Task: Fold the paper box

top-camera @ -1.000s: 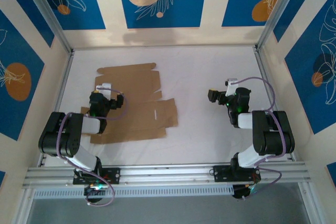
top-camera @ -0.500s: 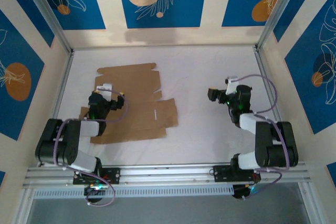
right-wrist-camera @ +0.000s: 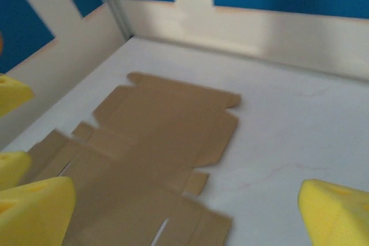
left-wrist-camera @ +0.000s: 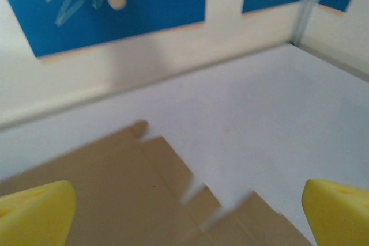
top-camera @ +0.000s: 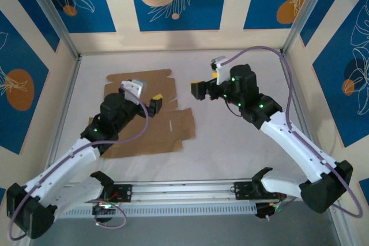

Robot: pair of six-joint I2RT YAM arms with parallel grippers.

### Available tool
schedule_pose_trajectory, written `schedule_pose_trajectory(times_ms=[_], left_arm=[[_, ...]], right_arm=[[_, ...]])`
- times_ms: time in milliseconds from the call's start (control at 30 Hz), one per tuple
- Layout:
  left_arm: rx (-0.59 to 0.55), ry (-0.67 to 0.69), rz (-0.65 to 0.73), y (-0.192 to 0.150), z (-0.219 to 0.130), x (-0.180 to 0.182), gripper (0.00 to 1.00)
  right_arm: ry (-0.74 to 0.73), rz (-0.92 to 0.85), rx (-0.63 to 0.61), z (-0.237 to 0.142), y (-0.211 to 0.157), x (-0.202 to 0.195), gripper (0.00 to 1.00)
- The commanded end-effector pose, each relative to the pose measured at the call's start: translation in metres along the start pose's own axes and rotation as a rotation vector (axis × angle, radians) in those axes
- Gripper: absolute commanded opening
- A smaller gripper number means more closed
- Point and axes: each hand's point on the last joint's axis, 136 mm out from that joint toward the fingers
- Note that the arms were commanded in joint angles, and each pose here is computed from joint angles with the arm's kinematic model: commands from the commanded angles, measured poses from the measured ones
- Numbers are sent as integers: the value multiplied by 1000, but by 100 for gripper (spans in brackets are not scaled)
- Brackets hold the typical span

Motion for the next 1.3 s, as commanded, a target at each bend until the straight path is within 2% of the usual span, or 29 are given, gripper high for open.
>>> schedule_pose_trajectory(times_ms=[0,67,100,167,200,300,400,467,533,633,767,900,1067,1267], left_arm=[[319,168,-181,-56,-41,21,100],[402,305,-227,-67,-62,42,100],[396,313,-237,-66,-63,44,100],[366,261,-294,-67,-63,37,100],[353,269,-349,-69,-67,38,100],[348,145,-510,-80,-62,19,100],[444,66,-611,-107,-49,0,100],[528,29,-634,-128,-39,-11,100],[595,75,-651,-148,-38,-9,99],[629,96,-654,-164,-42,-7,98],[621,124,-630,-173,-52,3,97],[657,148,-662,-190,-58,9,96],[677,136,-697,-198,-57,9,95],[654,172,-714,-195,-57,15,94]], right_arm=[[-164,167,203,-43,-27,-23,99],[-133,334,212,-50,-33,-33,99],[-36,397,211,-50,-34,-31,99],[9,538,242,-45,-48,-42,99],[24,545,272,-41,-57,-41,99],[-8,557,388,-13,-99,-38,99],[-35,497,490,10,-127,-39,98],[47,519,526,33,-137,-33,91],[84,498,587,58,-149,-26,82],[76,421,717,99,-172,-23,81],[85,467,822,140,-196,-47,78],[132,568,851,158,-203,-68,71],[212,618,926,165,-217,-68,66],[222,639,989,173,-239,-62,51]])
Point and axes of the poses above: each hand's point on the last joint's axis, 136 mm out from that joint toward the fingers, its own z axis out along the fingers, its own x axis along the line the jaws close on, y = z × x, and after that the axes turned 3 degrees about z, right-handed
